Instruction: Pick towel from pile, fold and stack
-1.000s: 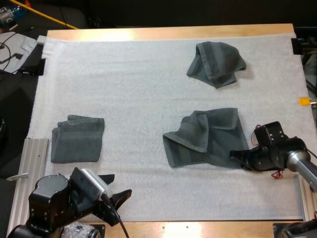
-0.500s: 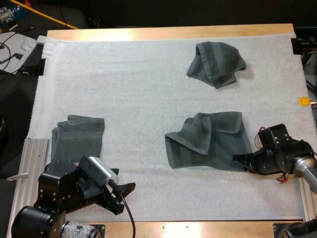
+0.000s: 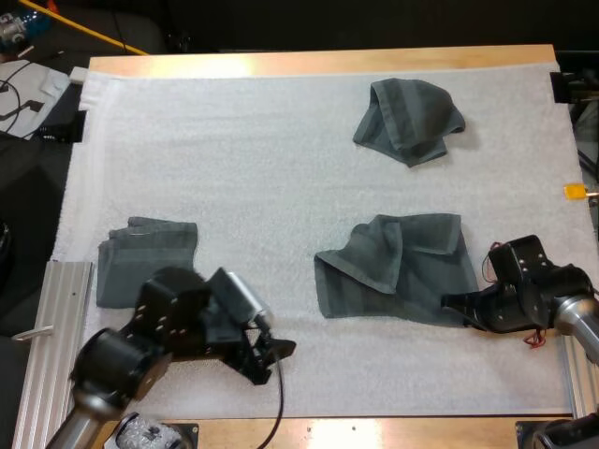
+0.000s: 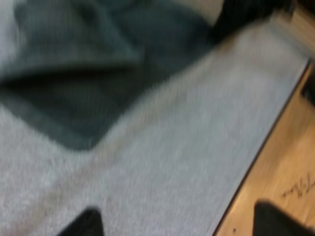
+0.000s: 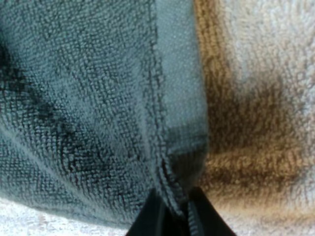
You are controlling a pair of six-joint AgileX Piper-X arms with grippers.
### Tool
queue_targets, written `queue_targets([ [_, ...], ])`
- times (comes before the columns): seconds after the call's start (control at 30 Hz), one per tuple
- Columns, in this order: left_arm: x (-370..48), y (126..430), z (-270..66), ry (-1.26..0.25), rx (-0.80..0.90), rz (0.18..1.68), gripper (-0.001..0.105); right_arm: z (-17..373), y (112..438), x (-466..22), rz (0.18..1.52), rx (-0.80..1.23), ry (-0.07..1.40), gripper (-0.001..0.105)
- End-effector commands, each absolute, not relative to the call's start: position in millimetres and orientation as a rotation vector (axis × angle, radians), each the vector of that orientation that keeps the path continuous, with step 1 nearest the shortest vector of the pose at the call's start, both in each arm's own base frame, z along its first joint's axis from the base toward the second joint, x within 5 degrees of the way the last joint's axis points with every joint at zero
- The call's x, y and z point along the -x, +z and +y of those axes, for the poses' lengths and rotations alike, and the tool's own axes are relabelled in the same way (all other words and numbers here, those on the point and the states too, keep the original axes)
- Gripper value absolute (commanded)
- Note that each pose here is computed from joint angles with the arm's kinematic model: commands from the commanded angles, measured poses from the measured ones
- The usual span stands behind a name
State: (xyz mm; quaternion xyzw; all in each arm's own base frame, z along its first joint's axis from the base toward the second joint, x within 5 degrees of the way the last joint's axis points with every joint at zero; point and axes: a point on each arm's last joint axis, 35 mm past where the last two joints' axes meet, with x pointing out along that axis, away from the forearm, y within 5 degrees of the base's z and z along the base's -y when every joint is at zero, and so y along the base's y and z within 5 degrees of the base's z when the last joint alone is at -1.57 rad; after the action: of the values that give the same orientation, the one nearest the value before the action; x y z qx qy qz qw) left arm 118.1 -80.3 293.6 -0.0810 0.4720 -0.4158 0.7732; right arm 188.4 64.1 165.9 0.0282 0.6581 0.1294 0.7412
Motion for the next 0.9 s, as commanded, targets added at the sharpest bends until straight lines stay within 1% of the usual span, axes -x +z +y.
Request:
queue_targets([
  [0.0,-132,283,-103,-0.922,0.164,1.077,0.061,63,169,-185,1.447,-0.05,0.298,0.0],
  [0.2,-154,254,-137,-0.898,0.135,1.174,0.061,63,170,-185,1.442,-0.048,0.297,0.0],
  [0.27,-152,258,-131,-0.917,0.135,1.167,0.061,64,170,-186,1.44,-0.052,0.297,0.0],
  [0.3,-159,248,-138,-0.907,0.123,1.198,0.061,63,170,-185,1.441,-0.054,0.294,0.0],
  [0.5,-174,216,-162,-0.84,0.081,1.25,0.061,64,170,-185,1.438,-0.048,0.294,0.0],
  [0.63,-185,198,-174,-0.785,0.126,1.289,0.061,63,171,-185,1.437,-0.046,0.293,0.0],
  [0.87,-202,171,-182,-0.71,0.237,1.35,0.061,63,170,-185,1.434,-0.042,0.297,0.0],
])
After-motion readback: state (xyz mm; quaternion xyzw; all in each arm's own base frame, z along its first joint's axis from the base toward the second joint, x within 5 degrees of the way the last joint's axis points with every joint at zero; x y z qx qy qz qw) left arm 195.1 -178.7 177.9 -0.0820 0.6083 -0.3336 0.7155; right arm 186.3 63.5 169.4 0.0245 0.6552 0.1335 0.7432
